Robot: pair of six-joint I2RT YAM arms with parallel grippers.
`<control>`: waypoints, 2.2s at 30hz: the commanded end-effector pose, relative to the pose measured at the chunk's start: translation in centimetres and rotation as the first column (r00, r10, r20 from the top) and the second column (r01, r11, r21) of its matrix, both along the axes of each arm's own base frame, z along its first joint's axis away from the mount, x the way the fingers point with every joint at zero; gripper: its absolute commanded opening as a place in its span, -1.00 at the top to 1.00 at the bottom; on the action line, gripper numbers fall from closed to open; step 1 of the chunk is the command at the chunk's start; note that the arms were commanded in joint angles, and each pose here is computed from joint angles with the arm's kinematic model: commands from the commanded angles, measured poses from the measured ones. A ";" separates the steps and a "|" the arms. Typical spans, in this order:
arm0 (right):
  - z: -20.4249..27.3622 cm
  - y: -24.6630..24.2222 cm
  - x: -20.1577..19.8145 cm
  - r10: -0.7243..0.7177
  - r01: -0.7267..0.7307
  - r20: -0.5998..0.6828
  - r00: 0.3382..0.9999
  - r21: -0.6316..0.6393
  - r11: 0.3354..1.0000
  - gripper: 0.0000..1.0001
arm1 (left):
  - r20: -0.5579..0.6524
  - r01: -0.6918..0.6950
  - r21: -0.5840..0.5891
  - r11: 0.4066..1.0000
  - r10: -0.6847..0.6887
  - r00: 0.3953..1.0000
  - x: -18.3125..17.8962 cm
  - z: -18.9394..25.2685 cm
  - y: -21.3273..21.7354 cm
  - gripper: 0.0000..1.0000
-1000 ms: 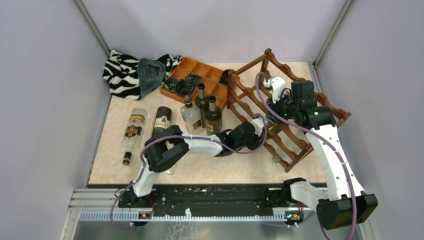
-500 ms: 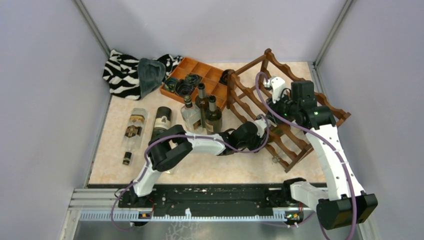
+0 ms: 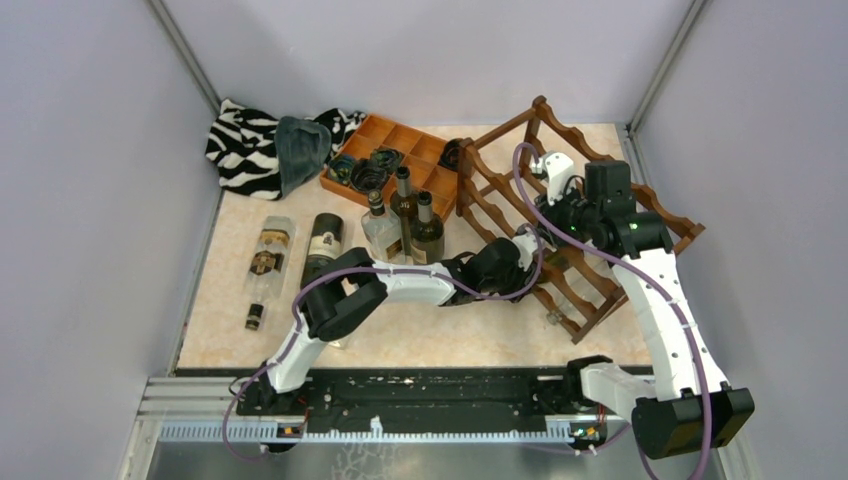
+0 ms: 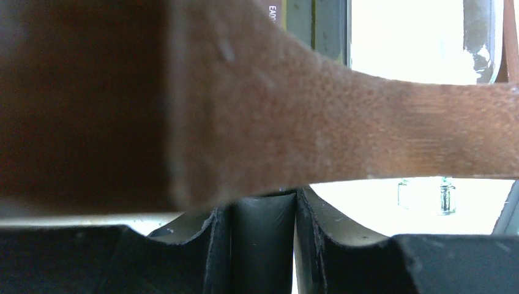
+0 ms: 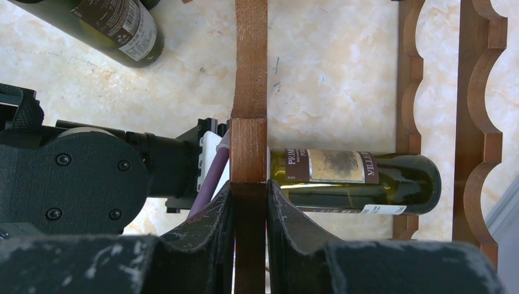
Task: Put the wine bottle on the wine rack
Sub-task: Place the wine bottle in the wine rack.
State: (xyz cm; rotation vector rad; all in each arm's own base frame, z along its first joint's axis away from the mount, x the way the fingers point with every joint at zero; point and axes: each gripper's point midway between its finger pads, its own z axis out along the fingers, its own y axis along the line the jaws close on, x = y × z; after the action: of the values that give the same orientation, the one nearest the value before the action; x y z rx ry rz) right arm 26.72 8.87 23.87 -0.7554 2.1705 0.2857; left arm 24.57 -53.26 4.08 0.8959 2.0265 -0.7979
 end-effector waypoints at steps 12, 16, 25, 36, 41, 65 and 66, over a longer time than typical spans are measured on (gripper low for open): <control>3.3 2.3 0.2 0.070 -0.081 0.107 0.992 0.111 0.991 1.00 | 0.051 -0.032 -0.169 0.985 0.041 0.998 2.4 4.5 -2.3 0.52; 3.3 2.3 0.2 0.071 -0.083 0.108 0.992 0.111 0.990 1.00 | 0.047 -0.033 -0.180 0.983 0.042 0.998 2.3 4.8 -2.3 0.47; 3.2 2.3 0.1 0.071 -0.083 0.107 0.992 0.113 0.990 1.00 | 0.036 -0.037 -0.203 0.978 0.045 0.998 1.9 5.2 -1.9 0.25; 3.3 2.2 0.1 0.067 -0.080 0.112 0.991 0.114 0.990 1.00 | 0.020 -0.046 -0.204 0.978 0.051 0.999 1.5 5.0 -1.1 -0.04; 3.3 2.1 0.1 0.065 -0.078 0.113 0.991 0.117 0.990 1.00 | 0.019 -0.044 -0.204 0.978 0.049 0.999 1.3 5.2 -0.8 -0.06; 3.2 2.0 -0.1 0.063 -0.077 0.118 0.991 0.121 0.990 1.00 | -0.058 -0.028 -0.122 0.992 0.021 0.998 -1.2 1.7 2.5 0.12; 3.2 2.0 -0.1 0.063 -0.077 0.118 0.991 0.121 0.990 0.99 | -0.060 -0.025 -0.125 0.992 0.017 0.998 -1.3 1.7 2.5 0.23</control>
State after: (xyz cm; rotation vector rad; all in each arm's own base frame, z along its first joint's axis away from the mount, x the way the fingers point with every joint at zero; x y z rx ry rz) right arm 26.71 8.96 23.85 -0.7490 2.1472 0.3018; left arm 23.39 -50.96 4.42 0.7992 2.0262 -0.9058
